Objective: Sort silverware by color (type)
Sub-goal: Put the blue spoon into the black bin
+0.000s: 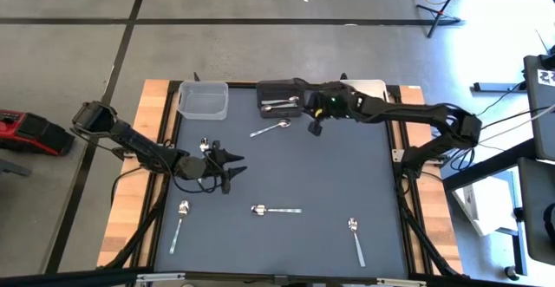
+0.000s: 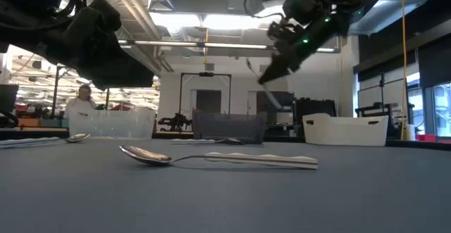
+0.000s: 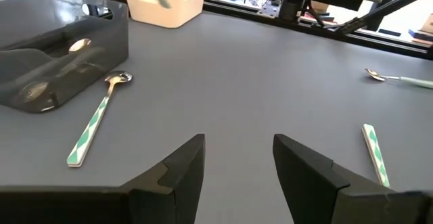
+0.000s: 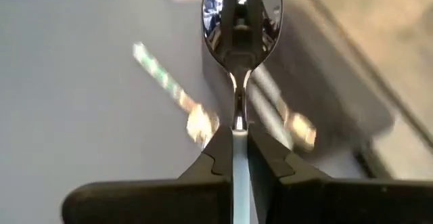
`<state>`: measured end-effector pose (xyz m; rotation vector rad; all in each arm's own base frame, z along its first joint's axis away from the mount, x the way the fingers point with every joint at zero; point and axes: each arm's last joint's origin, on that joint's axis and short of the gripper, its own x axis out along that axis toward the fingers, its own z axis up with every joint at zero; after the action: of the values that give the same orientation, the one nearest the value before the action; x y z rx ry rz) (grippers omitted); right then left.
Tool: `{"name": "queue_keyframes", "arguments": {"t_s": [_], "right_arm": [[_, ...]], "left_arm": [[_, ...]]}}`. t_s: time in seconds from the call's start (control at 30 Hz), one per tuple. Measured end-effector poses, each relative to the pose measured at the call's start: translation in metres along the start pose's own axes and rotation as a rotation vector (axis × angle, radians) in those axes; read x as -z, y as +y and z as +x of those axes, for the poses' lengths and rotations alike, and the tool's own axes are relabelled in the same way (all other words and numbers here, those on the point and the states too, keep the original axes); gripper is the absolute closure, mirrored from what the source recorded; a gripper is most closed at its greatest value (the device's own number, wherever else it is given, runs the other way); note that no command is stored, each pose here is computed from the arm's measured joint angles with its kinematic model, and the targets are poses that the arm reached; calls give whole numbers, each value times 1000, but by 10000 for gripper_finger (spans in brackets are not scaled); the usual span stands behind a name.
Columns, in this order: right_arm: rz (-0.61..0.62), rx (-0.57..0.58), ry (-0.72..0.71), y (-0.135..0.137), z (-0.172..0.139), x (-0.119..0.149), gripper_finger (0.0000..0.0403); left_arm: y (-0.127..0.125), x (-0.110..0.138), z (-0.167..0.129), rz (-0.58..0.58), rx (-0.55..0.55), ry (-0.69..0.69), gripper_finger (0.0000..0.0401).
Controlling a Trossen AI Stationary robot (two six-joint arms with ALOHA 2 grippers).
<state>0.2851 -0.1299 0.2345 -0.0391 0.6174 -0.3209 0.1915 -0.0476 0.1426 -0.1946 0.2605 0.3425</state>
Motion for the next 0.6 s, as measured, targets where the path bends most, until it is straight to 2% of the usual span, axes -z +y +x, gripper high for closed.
{"name": "queue_keyframes", "arguments": {"t_s": [0.23,0.33,0.47,0.6], "right_arm": [[15,3,-103,-22,25,-22,391],[-1,15,-90,-30,42,-28,391],[14,24,-40,-39,67,-23,391],[20,83,5,-43,82,-18,390]], "left_arm": [[0,0,0,0,8,4,231],[0,0,0,1,9,4,231],[-1,1,0,6,15,9,231],[-2,3,0,14,43,30,231]]}}
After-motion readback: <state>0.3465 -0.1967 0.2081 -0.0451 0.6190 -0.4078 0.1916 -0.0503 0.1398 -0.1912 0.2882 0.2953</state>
